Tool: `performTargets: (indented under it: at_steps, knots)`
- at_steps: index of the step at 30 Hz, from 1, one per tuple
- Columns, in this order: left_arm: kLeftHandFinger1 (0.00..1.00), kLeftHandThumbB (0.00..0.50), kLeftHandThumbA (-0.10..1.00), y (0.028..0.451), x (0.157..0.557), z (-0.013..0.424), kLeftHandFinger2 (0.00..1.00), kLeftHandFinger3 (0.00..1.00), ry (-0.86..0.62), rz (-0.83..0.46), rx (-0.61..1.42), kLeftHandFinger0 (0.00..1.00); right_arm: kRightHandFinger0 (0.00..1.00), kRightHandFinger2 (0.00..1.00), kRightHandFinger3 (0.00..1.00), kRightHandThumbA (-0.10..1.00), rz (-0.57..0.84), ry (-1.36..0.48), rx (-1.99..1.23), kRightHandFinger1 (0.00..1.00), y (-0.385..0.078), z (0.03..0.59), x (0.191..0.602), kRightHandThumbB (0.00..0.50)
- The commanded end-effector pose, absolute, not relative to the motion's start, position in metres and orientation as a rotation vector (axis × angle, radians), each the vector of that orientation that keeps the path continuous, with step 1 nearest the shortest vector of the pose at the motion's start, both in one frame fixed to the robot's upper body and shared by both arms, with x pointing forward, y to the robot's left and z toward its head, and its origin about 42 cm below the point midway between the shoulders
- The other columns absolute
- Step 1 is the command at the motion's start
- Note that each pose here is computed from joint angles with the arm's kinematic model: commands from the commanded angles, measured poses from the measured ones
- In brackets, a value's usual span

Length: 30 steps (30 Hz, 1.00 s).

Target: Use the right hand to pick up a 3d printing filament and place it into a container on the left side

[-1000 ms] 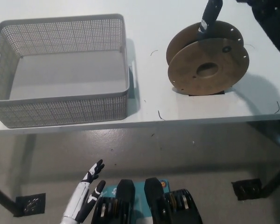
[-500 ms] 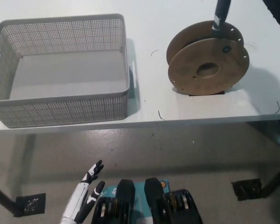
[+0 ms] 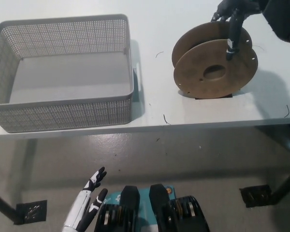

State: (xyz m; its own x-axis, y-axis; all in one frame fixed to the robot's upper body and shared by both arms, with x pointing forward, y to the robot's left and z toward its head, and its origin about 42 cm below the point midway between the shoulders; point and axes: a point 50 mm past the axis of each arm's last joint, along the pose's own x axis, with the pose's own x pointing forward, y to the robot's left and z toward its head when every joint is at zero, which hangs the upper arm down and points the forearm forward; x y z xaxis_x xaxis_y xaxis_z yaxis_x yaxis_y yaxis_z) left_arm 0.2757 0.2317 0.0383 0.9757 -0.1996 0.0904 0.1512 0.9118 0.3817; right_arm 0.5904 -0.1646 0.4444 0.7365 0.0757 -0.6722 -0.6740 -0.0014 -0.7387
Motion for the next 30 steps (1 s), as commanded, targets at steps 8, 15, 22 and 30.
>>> performTargets:
  at_steps: [8,15,22,30]
  knots:
    - [1.0,0.193,1.0,0.233,0.277,0.049,1.0,1.0,-0.199,-0.188,0.368,1.0,1.0,1.0,1.0,1.0,0.6,0.438,-1.451,1.0,-0.155,0.419,0.597,0.421]
    - [1.0,0.202,1.0,0.232,0.281,0.052,1.0,1.0,-0.209,-0.191,0.373,1.0,1.0,1.0,1.0,0.9,0.567,0.232,-1.231,1.0,-0.159,0.359,0.598,0.473]
    - [1.0,0.2,1.0,0.234,0.285,0.056,1.0,1.0,-0.221,-0.193,0.379,1.0,0.07,0.64,0.92,-0.1,0.43,0.153,-1.099,0.23,-0.169,0.325,0.597,0.228]
    - [1.0,0.192,1.0,0.235,0.287,0.057,1.0,1.0,-0.223,-0.192,0.376,1.0,0.3,0.99,0.93,-0.1,0.259,0.183,-0.826,0.73,-0.221,0.309,0.596,0.135]
